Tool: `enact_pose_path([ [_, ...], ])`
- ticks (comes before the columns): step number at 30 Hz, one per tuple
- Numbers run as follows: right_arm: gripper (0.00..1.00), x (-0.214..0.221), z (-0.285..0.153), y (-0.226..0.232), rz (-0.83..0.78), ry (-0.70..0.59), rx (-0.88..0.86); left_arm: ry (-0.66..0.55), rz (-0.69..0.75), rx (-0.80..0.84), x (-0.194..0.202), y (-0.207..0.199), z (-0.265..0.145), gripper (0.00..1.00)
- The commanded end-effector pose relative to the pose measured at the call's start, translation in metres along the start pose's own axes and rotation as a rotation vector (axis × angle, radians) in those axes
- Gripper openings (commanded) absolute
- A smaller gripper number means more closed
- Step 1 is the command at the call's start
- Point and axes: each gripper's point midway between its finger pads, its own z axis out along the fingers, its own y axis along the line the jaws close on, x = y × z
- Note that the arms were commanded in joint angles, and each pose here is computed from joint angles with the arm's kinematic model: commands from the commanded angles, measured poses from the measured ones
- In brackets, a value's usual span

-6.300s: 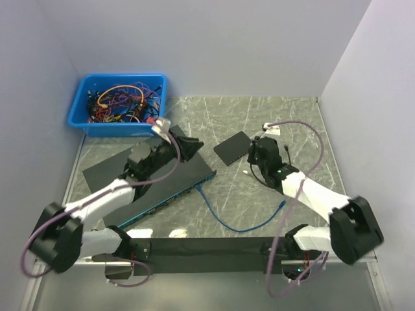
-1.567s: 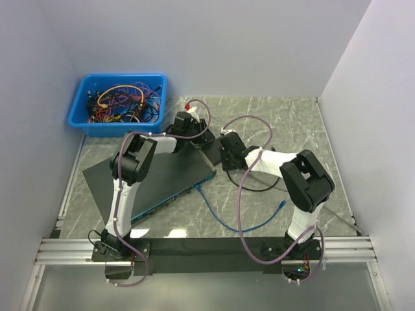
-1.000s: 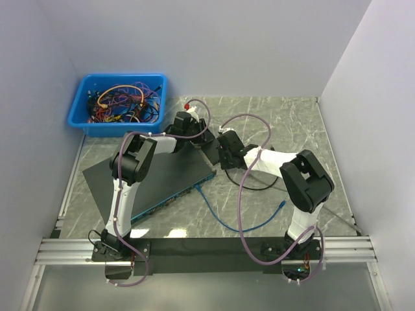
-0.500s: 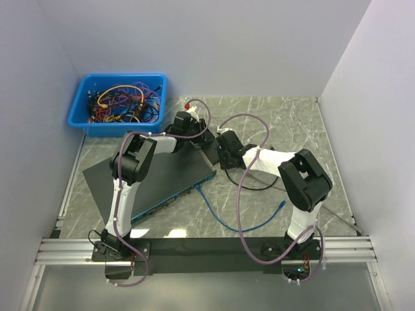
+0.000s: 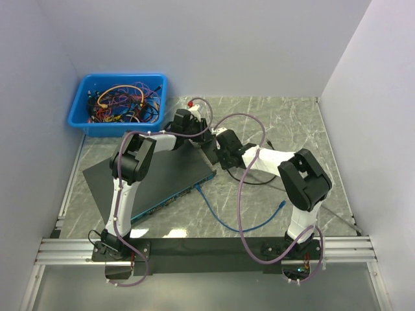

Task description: Insert the plug into the switch port

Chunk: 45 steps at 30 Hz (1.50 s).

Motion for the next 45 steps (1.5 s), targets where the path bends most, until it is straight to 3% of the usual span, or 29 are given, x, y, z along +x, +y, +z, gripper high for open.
enact_pose_path([
  [1, 0.0, -0.079, -0.005, 0.007, -0.057, -0.232, -0.017, 0.193, 0.038, 0.111, 0.056, -0.024, 0.004, 0.38],
  [20, 0.0, -0.083, 0.019, -0.003, 0.012, -0.227, 0.037, 0.304, 0.067, 0.251, 0.087, -0.043, -0.009, 0.38],
  [32, 0.0, -0.131, 0.021, -0.009, 0.059, -0.378, 0.046, 0.42, 0.037, 0.253, 0.129, -0.042, -0.015, 0.36],
  [42, 0.0, -0.129, 0.018, -0.016, 0.117, -0.338, 0.036, 0.479, -0.009, 0.231, 0.146, -0.035, -0.016, 0.37],
  [44, 0.05, -0.119, 0.016, -0.016, 0.119, -0.317, 0.033, 0.47, -0.017, 0.215, 0.143, -0.034, -0.016, 0.38],
  [45, 0.15, -0.121, 0.008, -0.014, 0.124, -0.329, 0.031, 0.462, -0.028, 0.199, 0.14, -0.031, -0.016, 0.38],
])
